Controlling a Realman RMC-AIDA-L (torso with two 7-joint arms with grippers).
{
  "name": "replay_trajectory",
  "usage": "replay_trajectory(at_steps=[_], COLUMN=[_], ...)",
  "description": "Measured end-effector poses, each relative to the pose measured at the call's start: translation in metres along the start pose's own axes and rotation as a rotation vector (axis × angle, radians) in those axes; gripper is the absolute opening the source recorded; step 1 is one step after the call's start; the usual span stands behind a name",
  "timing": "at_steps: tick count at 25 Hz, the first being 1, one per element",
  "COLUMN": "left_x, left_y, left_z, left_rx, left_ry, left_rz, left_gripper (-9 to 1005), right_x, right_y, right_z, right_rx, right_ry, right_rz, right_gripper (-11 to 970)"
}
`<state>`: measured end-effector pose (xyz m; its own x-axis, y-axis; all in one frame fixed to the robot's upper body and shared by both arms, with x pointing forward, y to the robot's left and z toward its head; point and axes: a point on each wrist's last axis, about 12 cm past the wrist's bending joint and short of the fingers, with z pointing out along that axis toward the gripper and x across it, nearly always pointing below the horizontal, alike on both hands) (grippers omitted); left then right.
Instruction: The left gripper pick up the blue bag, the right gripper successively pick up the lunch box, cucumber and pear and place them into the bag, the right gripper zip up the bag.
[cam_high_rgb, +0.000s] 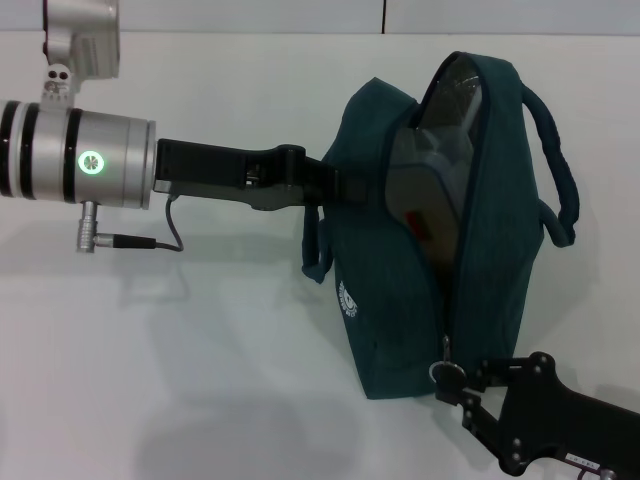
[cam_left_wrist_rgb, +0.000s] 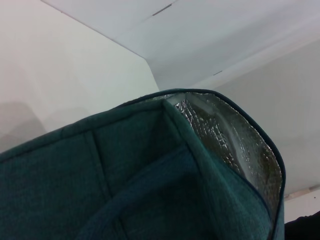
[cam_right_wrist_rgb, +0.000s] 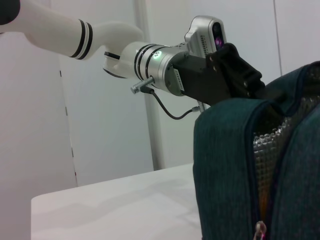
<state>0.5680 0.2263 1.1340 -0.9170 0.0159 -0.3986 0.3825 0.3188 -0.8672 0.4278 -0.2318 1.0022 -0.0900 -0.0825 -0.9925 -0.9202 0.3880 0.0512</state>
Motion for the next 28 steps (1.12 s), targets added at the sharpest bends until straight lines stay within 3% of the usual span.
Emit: replay_trajectory(at_steps=[2, 7, 17, 22, 28], left_x=[0.000, -0.001, 0.000, 0.000, 0.000], left_y=[0.000, -0.001, 0.000, 0.001, 0.001], left_z=[0.000, 0.001, 0.000, -0.001, -0.001], left_rx=[0.000, 0.002, 0.002, -0.001, -0.002], left_ry=[0.000, 0.002, -0.002, -0.007, -0.009], left_rz=[0.000, 0.002, 0.000, 0.001, 0.009], left_gripper=[47, 49, 52, 53, 55], right_x=[0.000, -0.001, -0.001, -0.006, -0.017], right_y=[0.000, -0.002, 0.000, 0.006, 0.001], right_z=[0.000, 0.001, -0.003, -0.023, -0.037], right_rx=[0.002, 0.009, 0.019, 0.042, 0.087], right_ry=[0.001, -0.004, -0.024, -0.123, -0.232], right_rz=[0.000, 0.000, 0.014, 0.058, 0.064], right_gripper=[139, 14, 10, 10, 10])
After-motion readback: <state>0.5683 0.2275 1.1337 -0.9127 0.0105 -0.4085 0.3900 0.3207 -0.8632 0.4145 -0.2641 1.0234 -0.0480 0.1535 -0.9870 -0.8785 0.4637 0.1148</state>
